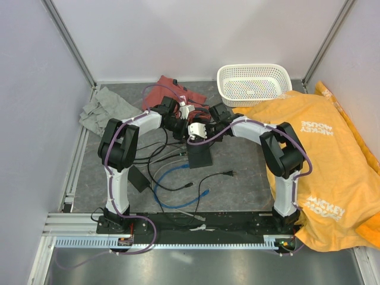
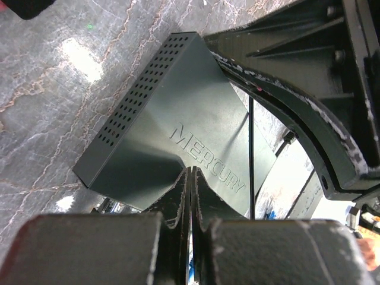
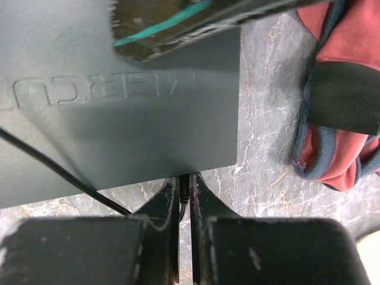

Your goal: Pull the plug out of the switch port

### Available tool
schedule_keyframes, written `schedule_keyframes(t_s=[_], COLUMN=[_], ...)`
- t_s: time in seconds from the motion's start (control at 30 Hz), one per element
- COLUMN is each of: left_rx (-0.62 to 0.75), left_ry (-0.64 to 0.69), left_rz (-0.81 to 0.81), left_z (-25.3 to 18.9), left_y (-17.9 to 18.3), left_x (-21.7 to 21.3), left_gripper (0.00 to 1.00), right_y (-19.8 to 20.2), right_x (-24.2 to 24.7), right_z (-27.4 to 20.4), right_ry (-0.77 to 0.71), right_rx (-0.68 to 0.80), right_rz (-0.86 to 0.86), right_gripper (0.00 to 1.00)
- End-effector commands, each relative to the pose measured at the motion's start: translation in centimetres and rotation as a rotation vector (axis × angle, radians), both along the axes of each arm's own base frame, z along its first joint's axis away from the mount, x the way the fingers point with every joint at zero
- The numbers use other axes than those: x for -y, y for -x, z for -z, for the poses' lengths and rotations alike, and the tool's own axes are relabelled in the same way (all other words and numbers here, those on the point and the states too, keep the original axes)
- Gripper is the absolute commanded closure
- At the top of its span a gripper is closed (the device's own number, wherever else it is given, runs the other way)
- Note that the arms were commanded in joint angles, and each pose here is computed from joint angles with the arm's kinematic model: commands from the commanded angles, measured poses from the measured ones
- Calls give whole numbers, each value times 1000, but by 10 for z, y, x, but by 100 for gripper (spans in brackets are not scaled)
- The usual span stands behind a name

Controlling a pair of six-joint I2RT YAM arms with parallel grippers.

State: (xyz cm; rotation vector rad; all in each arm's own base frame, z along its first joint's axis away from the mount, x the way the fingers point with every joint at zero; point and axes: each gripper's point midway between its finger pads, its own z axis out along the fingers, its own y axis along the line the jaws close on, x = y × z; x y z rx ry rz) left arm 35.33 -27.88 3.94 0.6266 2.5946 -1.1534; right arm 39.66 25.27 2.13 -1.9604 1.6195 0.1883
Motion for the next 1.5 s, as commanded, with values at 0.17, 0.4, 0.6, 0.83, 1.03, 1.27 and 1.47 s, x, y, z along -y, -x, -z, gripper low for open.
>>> schedule_keyframes(t_s=[0.17,0.4,0.6,0.83,1.03,1.27,1.47], left_rx=[23,21,26,23,20,17,17], left_ry=[-162,-169,-191,-204,-213,-210,-208], left_rz=[14,13,8,10,8,11,12], left_z=[36,38,42,43,45,46,46], left_y=[7,8,8,9,11,10,10], left_x=[-25,-27,-29,-31,-33,-31,-31], left_gripper=[98,98,98,98,98,99,98], right_y=[0,10,6,-9,-10,-8,-14], right_x=[18,66,74,72,75,86,94], right_z=[32,52,54,53,58,58,57], right_ry=[96,232,253,215,203,216,221], right_rx=[-144,-59,11,4,-85,-56,-53], right_rz=[157,68,38,163,233,195,227], right_gripper=[99,100,99,100,100,99,99])
